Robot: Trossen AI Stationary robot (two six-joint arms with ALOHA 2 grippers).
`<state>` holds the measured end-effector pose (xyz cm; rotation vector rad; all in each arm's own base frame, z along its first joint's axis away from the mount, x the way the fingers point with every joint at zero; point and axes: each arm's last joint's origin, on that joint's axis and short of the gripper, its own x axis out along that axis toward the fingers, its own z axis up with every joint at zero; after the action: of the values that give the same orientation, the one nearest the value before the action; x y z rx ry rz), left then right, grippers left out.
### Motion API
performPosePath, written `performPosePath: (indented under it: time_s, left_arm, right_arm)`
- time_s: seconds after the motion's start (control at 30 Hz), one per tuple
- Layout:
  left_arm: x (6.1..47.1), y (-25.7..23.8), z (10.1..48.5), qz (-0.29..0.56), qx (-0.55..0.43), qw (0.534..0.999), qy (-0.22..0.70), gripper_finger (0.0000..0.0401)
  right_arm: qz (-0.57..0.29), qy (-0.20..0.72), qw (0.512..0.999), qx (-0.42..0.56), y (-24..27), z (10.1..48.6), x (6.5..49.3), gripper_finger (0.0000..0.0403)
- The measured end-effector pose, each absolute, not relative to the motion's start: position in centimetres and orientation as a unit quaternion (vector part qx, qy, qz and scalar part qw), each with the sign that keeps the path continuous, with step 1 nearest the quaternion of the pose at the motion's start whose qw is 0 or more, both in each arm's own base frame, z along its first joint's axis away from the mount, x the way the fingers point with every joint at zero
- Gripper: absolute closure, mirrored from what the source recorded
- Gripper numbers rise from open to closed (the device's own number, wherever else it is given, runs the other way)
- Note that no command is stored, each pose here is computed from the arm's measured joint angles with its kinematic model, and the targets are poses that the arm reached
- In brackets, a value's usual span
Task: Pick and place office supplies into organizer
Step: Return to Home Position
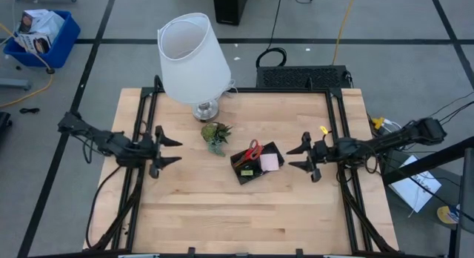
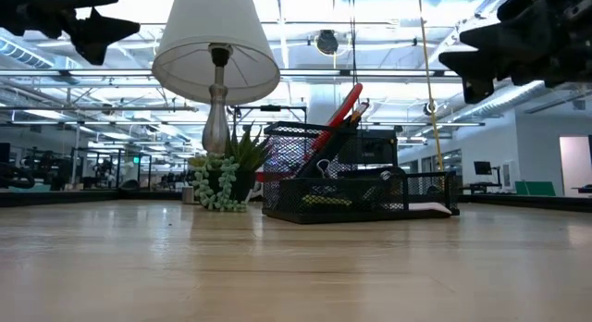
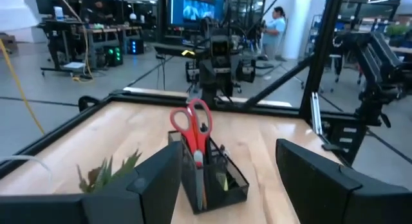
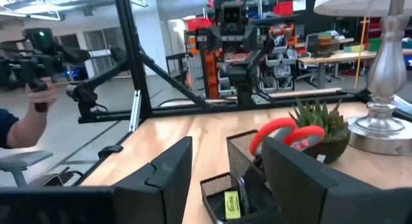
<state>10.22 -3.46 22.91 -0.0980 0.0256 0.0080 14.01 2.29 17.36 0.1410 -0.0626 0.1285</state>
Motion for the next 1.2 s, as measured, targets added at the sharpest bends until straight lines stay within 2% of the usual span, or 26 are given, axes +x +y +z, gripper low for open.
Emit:
performPosePath:
  time_s: [0.3, 0.5, 0.8, 0.97, 1.2]
  left_arm:
    - [8.0, -2.3, 22.2, 0.017, -0.040, 0.999, 0.031, 0.0146]
    - [7.8, -2.7, 21.4, -0.062, -0.008, 0.998, -0.011, 0.0146]
    - [9.0, -2.3, 17.7, -0.018, -0.013, 1.000, 0.000, 0.0146]
    - [9.4, -1.6, 17.4, 0.002, -0.021, 1.000, -0.012, 0.0146]
    - [9.5, -0.9, 17.4, -0.013, -0.013, 1.000, -0.010, 0.0146]
  right_arm:
    - [0.064, -0.028, 0.995, 0.066, 2.1, 17.6, 12.9, 0.0220]
    - [0.100, -0.030, 0.993, 0.056, 2.2, 17.8, 12.3, 0.0218]
    - [0.095, -0.037, 0.994, 0.028, 2.1, 17.9, 12.2, 0.0218]
    - [0.076, -0.038, 0.996, 0.007, 1.6, 17.9, 12.2, 0.0222]
    - [0.041, -0.019, 0.999, 0.013, 1.2, 17.4, 12.3, 0.0221]
